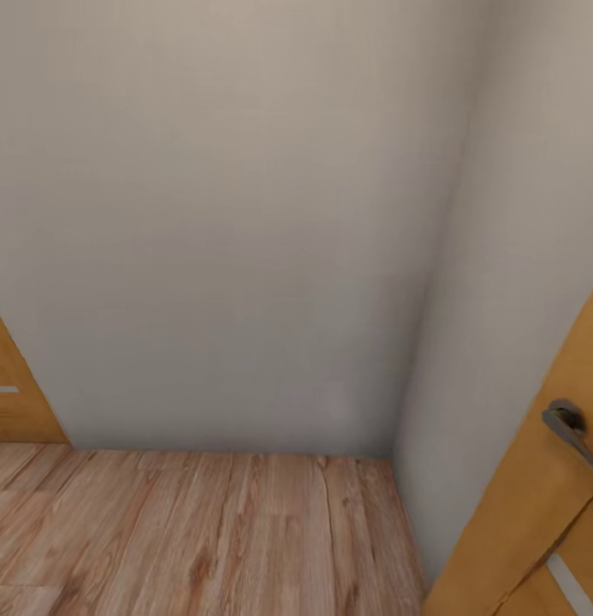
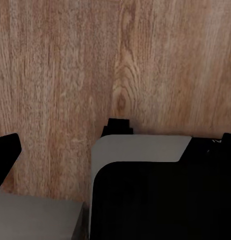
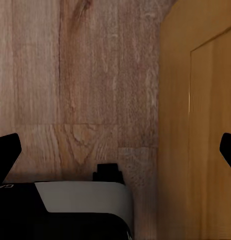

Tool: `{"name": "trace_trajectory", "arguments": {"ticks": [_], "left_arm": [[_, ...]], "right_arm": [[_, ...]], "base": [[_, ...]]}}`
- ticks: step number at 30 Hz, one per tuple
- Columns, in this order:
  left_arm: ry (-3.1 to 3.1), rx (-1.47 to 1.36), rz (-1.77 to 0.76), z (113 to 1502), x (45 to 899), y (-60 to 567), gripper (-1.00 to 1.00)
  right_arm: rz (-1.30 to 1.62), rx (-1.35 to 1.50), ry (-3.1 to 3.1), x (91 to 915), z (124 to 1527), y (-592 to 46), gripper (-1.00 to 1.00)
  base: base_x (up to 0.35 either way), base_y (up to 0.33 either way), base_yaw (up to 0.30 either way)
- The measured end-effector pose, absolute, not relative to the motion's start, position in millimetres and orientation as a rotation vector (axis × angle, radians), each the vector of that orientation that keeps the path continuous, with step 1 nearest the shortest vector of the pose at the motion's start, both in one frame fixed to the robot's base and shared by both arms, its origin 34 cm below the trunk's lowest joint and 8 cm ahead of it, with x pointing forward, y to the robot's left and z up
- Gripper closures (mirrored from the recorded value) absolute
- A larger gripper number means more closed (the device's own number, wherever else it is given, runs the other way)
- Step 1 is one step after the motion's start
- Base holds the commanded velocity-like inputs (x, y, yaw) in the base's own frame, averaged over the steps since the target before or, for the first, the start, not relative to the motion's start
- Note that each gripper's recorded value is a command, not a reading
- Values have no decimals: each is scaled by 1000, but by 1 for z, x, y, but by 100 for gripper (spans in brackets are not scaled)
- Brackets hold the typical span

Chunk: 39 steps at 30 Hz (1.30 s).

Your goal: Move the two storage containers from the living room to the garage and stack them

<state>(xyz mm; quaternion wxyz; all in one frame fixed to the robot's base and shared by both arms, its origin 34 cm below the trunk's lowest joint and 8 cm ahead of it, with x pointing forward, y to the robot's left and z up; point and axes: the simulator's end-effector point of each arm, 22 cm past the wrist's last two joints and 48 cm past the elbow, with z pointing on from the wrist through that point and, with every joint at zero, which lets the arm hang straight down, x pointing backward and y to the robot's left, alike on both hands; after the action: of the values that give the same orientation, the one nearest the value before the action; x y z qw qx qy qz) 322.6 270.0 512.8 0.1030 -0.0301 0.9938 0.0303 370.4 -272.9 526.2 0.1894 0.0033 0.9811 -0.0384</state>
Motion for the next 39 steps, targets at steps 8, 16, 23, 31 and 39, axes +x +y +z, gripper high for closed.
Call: {"name": "trace_trajectory", "arguments": {"ticks": [8, 16, 23, 31, 39], "left_arm": [[2939, -89, 90, 512, 321, 270, -100], [2948, -88, 90, 510, 317, 270, -100], [2956, -88, 91, 508, 314, 270, -100], [2966, -87, 92, 507, 310, 270, -100], [2970, -84, 92, 506, 309, 270, -100]], "right_arm": [[-111, 10, 2765, 369, 525, -273, -100], [-111, 10, 2774, 365, 522, -273, -100], [-111, 9, 2782, 362, 521, -273, -100], [-112, 10, 2792, 359, 519, -273, -100], [-112, 10, 2795, 357, 518, -273, -100]], "base": [[87, 6, 131], [1, 0, 185], [0, 0, 187], [15, 0, 191], [162, 0, 54]]}}
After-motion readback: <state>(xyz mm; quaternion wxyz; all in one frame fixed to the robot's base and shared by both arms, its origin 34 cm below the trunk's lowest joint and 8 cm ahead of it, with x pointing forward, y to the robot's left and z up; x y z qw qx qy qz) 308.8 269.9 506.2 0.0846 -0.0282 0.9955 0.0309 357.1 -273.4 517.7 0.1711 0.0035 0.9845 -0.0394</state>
